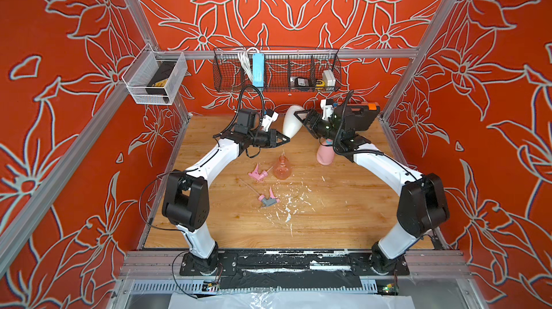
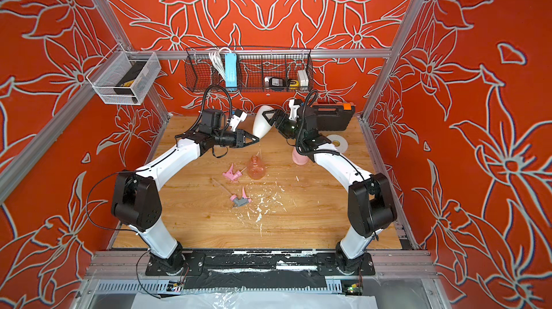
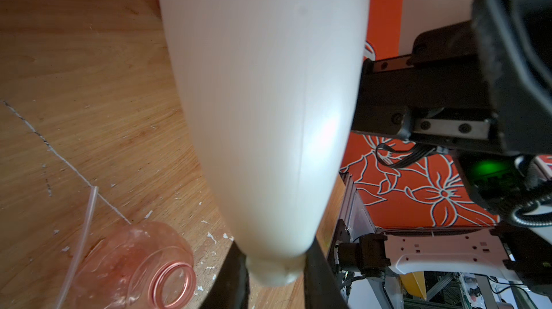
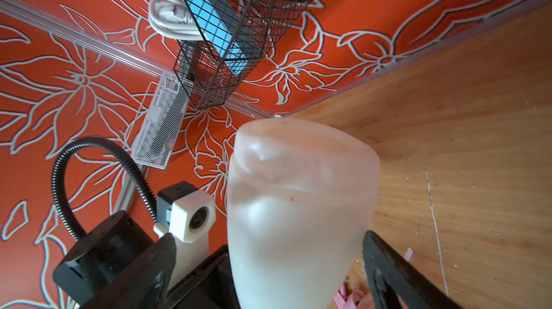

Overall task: Attach spray nozzles to spray bottles
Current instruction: Pick up the spray bottle from the center of the board.

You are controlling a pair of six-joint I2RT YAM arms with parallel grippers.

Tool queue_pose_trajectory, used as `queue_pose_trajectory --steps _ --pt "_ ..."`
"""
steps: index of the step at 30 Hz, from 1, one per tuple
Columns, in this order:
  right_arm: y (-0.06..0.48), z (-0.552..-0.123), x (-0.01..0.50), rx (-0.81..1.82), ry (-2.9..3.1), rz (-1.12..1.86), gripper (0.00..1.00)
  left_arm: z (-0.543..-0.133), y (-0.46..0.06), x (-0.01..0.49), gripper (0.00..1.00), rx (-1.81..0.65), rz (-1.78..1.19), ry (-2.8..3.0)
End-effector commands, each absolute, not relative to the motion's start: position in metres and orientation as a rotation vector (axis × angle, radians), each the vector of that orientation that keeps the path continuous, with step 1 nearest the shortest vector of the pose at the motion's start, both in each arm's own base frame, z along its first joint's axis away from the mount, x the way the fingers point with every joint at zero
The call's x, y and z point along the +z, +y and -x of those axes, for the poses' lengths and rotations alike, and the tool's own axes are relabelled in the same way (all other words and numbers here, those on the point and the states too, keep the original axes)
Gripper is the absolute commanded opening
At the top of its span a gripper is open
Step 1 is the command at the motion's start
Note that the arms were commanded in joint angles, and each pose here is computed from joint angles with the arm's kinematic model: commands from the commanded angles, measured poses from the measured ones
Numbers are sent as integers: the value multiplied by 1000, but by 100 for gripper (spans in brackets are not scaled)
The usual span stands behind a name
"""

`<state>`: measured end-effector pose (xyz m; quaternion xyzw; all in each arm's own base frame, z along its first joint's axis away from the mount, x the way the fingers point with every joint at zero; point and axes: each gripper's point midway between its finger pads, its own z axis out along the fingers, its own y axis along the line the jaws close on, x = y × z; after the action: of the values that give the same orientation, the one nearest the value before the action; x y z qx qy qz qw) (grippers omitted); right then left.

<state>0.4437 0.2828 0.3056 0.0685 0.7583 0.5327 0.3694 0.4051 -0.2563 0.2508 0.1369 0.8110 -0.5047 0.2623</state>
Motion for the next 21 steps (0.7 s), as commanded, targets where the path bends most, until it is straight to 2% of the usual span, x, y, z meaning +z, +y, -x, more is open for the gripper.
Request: queue_pose_trajectory --steps 1,21 --pt "283 -453 309 1409 1884 -202 97 -395 -261 283 11 -1427 -429 2088" --pt "296 -458 308 1471 1863 -196 97 -387 -280 292 9 -1522 -470 2044"
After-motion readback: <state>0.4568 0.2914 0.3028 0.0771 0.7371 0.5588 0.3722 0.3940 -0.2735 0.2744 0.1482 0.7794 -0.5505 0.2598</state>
